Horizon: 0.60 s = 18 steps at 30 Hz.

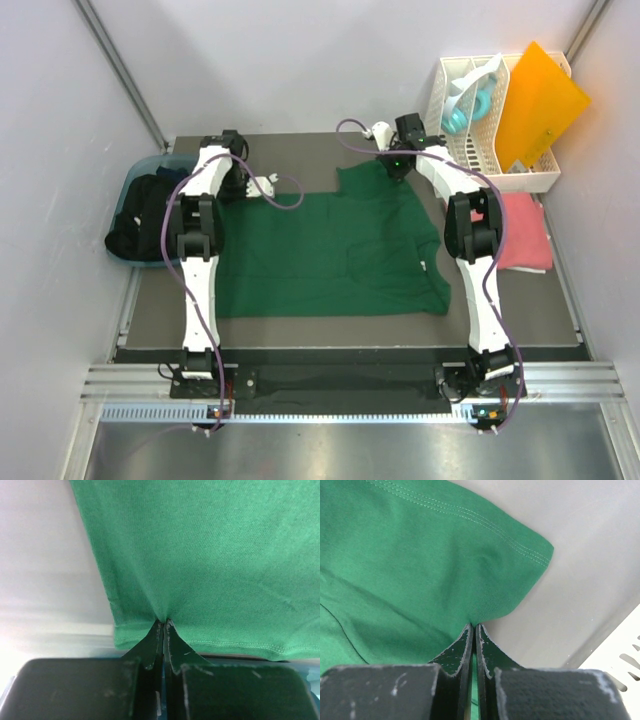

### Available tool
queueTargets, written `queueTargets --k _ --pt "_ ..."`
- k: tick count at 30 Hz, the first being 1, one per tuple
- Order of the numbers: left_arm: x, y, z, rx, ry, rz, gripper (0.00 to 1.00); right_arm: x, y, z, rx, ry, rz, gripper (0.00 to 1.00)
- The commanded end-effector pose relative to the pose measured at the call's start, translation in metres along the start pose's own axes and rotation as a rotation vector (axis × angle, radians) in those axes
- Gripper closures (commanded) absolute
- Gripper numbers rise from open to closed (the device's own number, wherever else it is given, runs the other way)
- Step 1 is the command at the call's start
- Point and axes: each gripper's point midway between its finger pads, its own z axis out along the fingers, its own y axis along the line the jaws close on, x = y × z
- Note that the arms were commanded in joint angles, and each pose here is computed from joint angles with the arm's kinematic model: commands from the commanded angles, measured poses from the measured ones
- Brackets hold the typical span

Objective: Fold and stack the t-shirts
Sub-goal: Grap the side of the flattened tshirt furthest away from the robot with both arms

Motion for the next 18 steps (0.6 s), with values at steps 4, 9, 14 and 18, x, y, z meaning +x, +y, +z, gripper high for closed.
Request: queueTargets --k 4,9,14,18 --pt "0.007 0.021 -0.007 -0.121 -0.025 -0.063 1.0 -0.043 -0.007 -0.034 0.05 -0.102 -0.042 1.0" --pt "0.002 -0.001 -0.023 -0.054 -0.043 -0.049 1.0 -0.044 -0.007 -0.036 0.055 -0.108 -0.044 1.0" --pt "-0.006 -0.043 -0.025 0.062 -0.029 -0.023 1.0 -0.047 -0.007 -0.043 0.063 -0.116 -0.054 1.0" --pt "-0.019 -0.049 -0.04 0.046 -0.056 -0.049 1.0 -0.048 -0.008 -0.05 0.071 -0.122 -0.062 1.0"
